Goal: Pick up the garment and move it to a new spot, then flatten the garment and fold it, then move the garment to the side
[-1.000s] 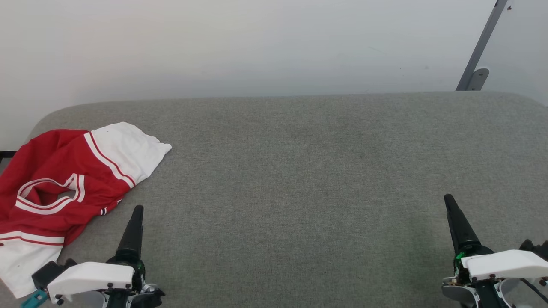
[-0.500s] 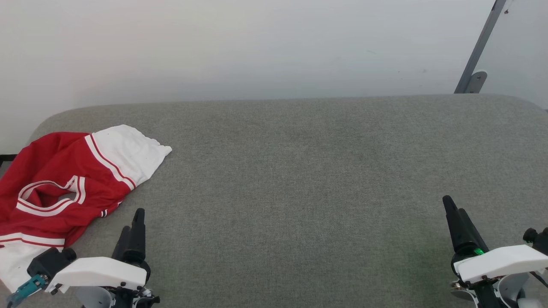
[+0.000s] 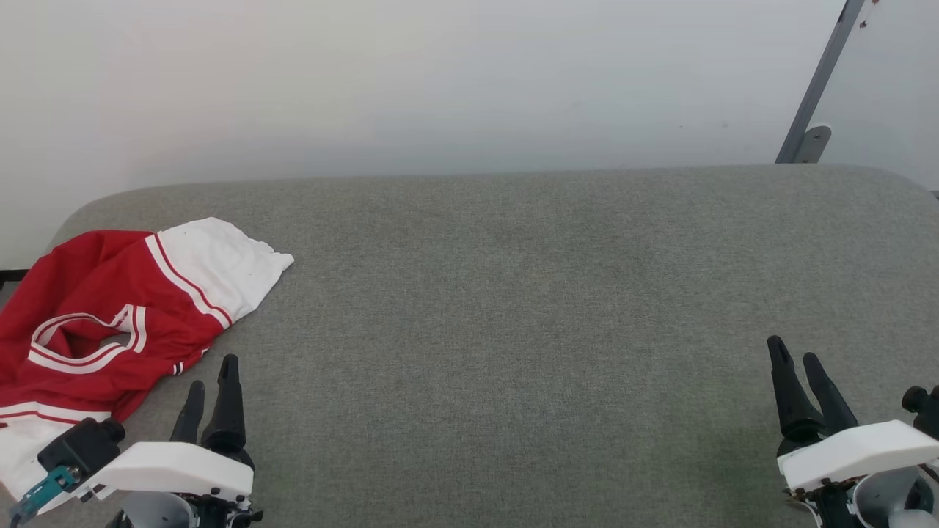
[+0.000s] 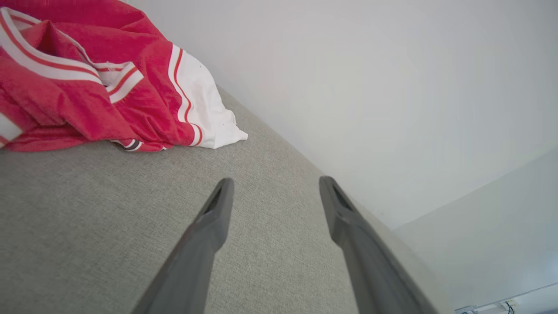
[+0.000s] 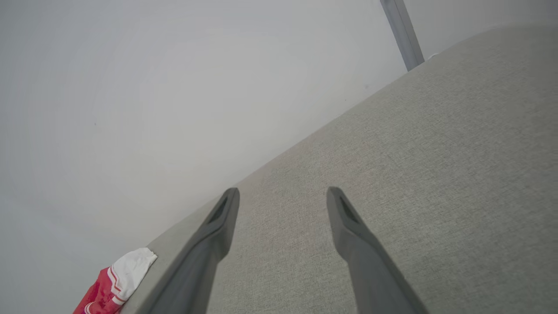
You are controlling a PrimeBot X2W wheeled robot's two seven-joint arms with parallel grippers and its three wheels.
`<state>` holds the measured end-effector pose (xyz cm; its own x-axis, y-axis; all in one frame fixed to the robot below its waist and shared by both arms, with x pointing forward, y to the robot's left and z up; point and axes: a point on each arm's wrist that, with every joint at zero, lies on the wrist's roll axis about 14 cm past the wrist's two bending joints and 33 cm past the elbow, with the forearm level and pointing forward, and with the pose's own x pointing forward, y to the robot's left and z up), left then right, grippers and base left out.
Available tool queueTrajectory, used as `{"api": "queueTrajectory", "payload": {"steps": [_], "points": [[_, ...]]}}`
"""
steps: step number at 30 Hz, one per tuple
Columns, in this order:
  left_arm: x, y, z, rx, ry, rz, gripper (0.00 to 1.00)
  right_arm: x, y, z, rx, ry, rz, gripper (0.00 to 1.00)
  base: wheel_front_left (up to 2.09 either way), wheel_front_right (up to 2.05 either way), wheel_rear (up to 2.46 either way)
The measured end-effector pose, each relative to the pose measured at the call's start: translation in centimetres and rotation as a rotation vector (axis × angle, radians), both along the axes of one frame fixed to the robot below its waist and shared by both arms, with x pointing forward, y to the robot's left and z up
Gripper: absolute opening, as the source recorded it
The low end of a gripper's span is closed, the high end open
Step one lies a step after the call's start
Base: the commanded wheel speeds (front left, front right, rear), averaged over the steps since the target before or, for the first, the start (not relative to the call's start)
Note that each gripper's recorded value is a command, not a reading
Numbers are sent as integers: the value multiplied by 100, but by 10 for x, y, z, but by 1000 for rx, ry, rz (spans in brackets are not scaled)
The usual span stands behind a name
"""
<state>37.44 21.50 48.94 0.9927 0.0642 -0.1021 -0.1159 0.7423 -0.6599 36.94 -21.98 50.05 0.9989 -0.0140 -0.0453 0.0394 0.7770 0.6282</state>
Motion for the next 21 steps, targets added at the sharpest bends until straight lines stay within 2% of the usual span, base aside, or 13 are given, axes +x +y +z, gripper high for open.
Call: {"api": "queueTrajectory", "payload": {"steps": [21], "points": [[-1,-2,8,186,-63,-17,100,-3,-6,10,-245,-34,6,100,0,0,0]]}}
